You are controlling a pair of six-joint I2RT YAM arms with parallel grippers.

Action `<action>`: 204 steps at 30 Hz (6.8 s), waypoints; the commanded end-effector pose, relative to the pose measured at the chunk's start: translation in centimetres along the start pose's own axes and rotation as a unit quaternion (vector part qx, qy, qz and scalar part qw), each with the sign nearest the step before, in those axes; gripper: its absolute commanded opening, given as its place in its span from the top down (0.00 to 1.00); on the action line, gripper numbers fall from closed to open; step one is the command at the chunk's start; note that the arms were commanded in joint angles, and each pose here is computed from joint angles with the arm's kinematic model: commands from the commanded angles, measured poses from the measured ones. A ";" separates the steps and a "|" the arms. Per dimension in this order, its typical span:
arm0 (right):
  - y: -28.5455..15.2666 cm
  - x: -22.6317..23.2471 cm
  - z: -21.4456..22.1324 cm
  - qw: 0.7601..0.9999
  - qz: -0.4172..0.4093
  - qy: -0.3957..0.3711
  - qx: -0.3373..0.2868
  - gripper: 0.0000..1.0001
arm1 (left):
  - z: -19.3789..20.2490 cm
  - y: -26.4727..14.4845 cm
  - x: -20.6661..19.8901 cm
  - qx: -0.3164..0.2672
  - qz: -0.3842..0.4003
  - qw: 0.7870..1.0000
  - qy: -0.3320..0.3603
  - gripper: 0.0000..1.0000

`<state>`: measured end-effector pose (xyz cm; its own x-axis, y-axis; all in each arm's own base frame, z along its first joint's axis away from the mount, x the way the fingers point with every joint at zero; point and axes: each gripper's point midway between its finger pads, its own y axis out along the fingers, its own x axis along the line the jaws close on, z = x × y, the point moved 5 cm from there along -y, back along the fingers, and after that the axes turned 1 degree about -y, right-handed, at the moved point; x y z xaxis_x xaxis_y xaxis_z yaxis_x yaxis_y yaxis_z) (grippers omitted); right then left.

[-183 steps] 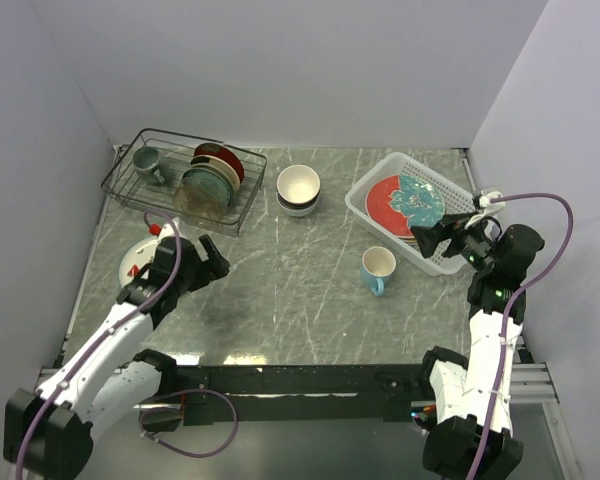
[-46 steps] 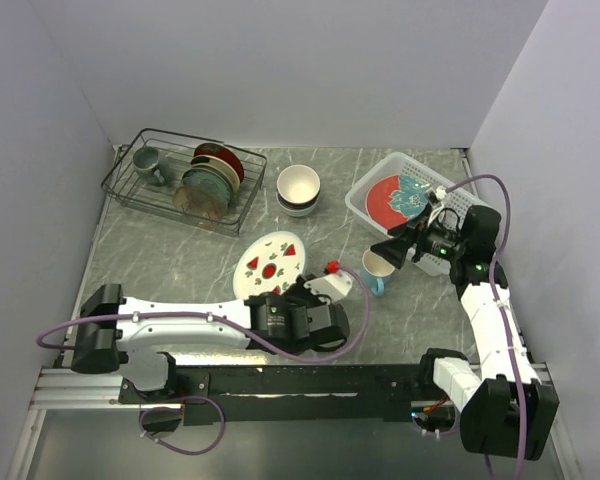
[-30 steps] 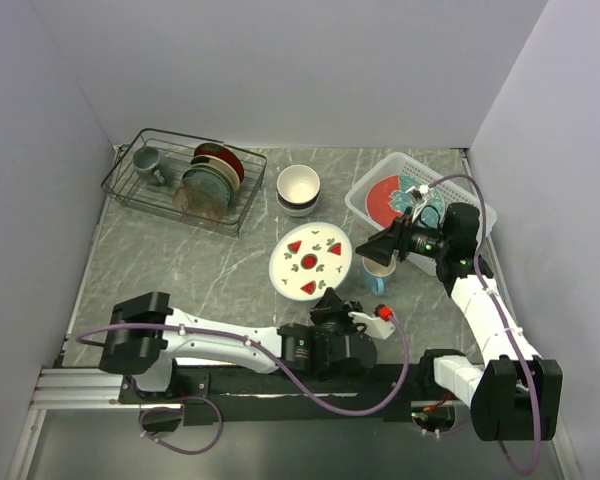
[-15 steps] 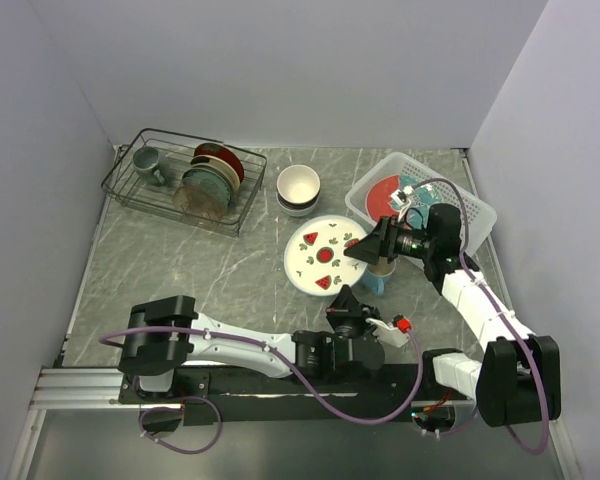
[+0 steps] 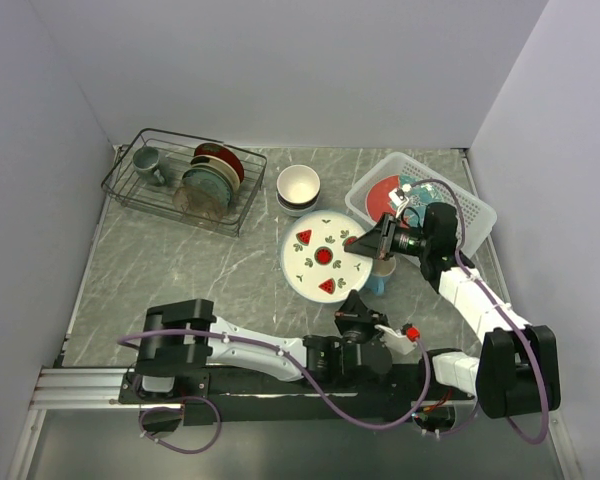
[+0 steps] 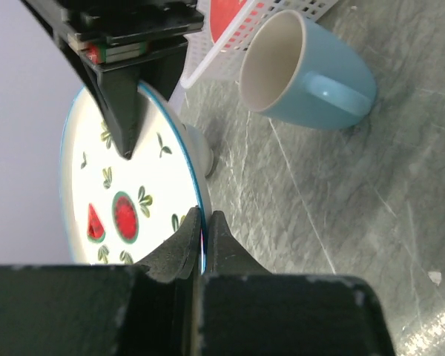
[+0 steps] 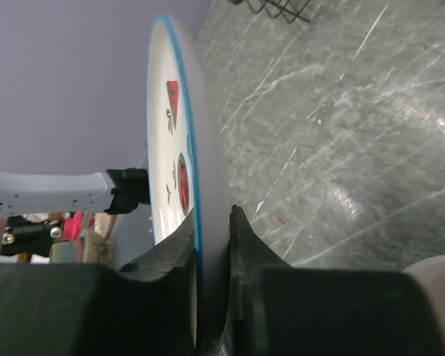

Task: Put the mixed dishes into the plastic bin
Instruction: Pick up the plate at the center of the board, then place the plate in the plastic bin, then pick up the bowl from the center of the board.

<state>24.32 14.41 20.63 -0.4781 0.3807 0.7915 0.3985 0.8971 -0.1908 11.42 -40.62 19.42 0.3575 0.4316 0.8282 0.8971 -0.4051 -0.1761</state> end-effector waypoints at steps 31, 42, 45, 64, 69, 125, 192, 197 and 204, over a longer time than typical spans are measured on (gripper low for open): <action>-7.4 -0.2 -4.4 0.979 0.019 -0.174 -0.105 1.00 | -3.3 -2.8 10.1 -0.083 0.224 0.889 -0.391 0.04; -11.6 -1.1 -5.9 0.965 0.078 -0.194 -0.158 1.00 | 8.8 -2.0 17.8 -0.071 0.146 0.838 -0.521 0.01; -12.6 -1.7 -6.3 0.961 0.096 -0.194 -0.172 1.00 | 12.4 -1.8 18.5 -0.048 0.121 0.832 -0.539 0.01; -15.6 -3.9 -8.4 0.954 0.160 -0.147 -0.206 1.00 | 17.9 -1.8 18.6 0.057 0.043 0.875 -0.479 0.01; -16.2 -4.7 -10.0 0.956 0.178 -0.119 -0.200 1.00 | 17.9 -1.6 18.1 0.060 0.054 0.875 -0.477 0.01; -11.9 -18.3 -19.3 0.924 0.357 0.035 -0.136 0.37 | 19.1 -1.6 19.1 0.055 0.017 0.878 -0.475 0.01; -15.0 0.1 -7.5 0.858 0.321 -0.337 -0.220 0.00 | 16.4 -3.8 17.9 0.050 0.088 0.755 -0.648 0.01; -15.0 0.7 -7.2 0.853 0.317 -0.347 -0.227 0.00 | 14.3 -2.2 18.7 0.033 0.094 0.724 -0.682 0.01; -15.3 0.8 -7.0 0.844 0.329 -0.353 -0.236 0.00 | 11.9 1.2 19.3 0.024 0.108 0.707 -0.699 0.01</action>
<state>23.23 -0.42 27.37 -0.3191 0.9455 0.0649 0.9382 0.3248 -0.1195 20.96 -21.16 25.30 0.3307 0.8310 -0.4474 0.7692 -0.5120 -0.3824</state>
